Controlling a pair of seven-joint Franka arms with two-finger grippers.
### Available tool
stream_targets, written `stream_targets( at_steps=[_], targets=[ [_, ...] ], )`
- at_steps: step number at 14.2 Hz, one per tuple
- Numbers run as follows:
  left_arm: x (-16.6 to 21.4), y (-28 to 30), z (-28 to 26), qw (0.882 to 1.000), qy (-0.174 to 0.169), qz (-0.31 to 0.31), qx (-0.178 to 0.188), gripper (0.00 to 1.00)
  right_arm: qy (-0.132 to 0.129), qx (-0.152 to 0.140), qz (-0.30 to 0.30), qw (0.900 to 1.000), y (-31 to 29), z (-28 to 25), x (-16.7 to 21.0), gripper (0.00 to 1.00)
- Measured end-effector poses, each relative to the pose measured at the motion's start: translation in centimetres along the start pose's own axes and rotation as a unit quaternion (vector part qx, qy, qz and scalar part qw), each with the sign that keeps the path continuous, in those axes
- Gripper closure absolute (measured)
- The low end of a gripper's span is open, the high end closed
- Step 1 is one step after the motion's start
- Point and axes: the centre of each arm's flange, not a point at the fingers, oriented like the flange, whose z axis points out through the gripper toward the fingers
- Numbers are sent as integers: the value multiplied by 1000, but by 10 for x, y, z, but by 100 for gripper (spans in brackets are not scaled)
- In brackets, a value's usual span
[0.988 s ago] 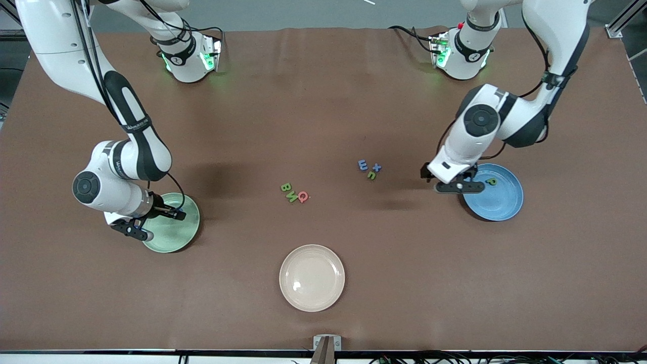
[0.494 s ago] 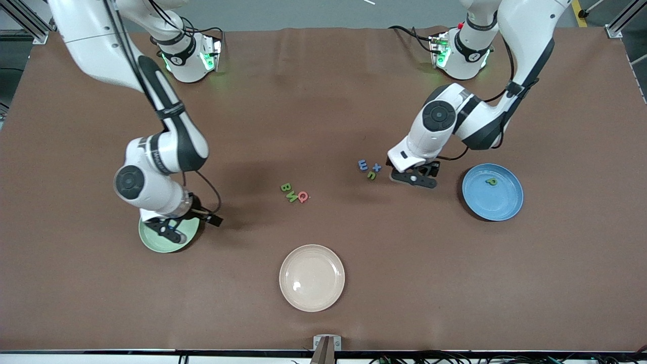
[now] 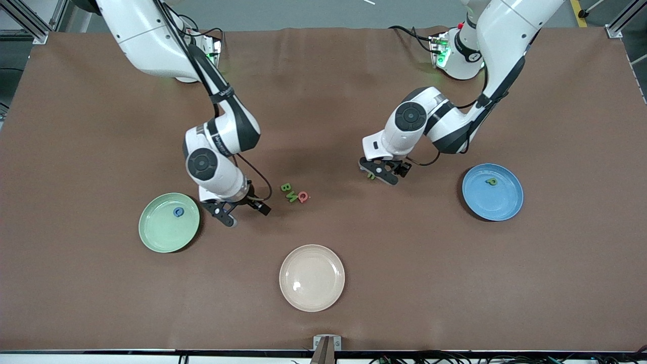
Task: Sort upper and lower case letters into plates
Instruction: 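Return both grippers to the letter pile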
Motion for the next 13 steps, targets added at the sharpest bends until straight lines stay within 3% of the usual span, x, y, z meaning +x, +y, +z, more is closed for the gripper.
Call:
stream_targets(
  at_steps=[2,3,7,13],
  targets=[
    [-1,6,16,1000,-6,13,-6,15,10,-14,8,1000,-1,10,-8,0],
    [-1,10,23,1000,-11,15,-11,22,14,-20,12,1000,0,14,-10,1],
    [-1,20,34,999,-17,23,-19,28,11,-39,27,999,5,30,-31,6],
    [0,14,36,999,-16,30,-6,33,18,-33,52,998,1,45,-67,11]
  ],
)
